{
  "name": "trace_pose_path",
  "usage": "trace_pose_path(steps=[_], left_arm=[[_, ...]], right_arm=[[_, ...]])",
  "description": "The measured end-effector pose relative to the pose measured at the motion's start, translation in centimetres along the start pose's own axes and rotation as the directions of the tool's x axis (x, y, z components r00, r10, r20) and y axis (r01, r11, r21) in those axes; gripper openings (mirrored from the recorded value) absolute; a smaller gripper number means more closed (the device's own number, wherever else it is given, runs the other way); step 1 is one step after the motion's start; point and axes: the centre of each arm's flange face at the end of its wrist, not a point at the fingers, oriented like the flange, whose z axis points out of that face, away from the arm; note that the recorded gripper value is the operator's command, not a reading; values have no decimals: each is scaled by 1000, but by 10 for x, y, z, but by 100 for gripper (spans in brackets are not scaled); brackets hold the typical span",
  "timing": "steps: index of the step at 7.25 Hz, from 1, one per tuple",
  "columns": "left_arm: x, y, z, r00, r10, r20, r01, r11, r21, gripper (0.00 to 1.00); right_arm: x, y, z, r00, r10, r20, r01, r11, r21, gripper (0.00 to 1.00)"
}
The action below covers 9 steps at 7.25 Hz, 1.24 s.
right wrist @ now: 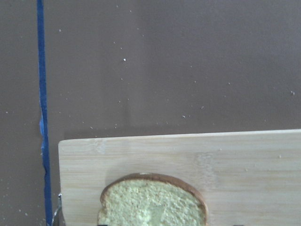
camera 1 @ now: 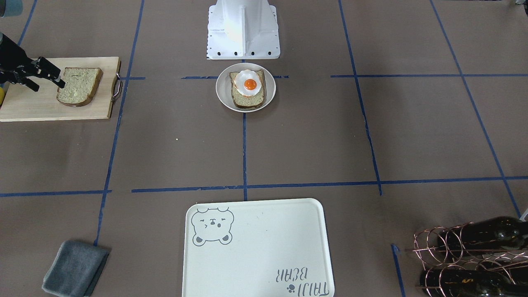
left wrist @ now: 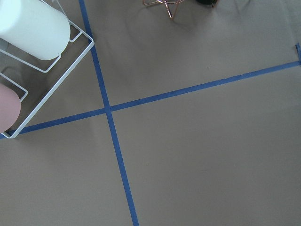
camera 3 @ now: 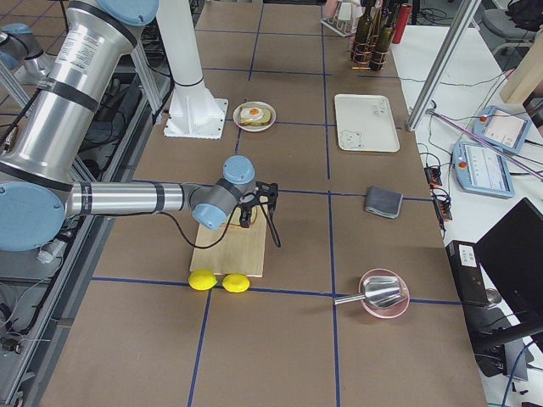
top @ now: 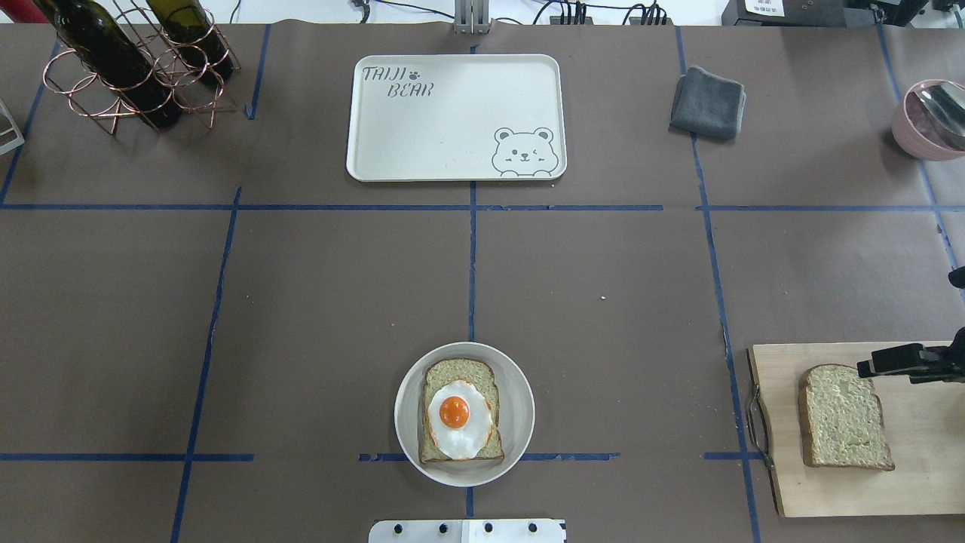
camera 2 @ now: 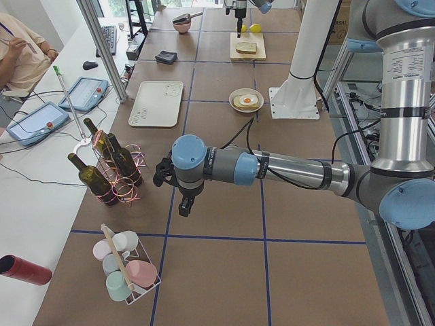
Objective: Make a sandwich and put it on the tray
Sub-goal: 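Reach the right gripper down to the bread slice on the cutting board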
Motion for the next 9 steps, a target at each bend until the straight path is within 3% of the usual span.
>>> trace_pose_path(steps=[4,5,6,8,9], left_arm=[[3,-2,-2,1000,-16,1,16,1000,6,100],[3,-2,-3,1000,-16,1,16,1000,7,100],[4,-3,-3,1000,-15,1,15,1000,8,100],[5,-3,-4,1000,-14,1,14,1000,9,100],[5,-3,-4,1000,-13,1,13,1000,10,100]], right_arm=[[18,30,35,994,106,-8,-106,993,-47,75],[22,31,38,994,113,-11,-113,992,-49,52],[26,32,41,993,118,-16,-119,992,-51,20],[27,32,42,992,126,-17,-127,991,-52,0],[27,32,42,992,127,-18,-128,990,-53,0]])
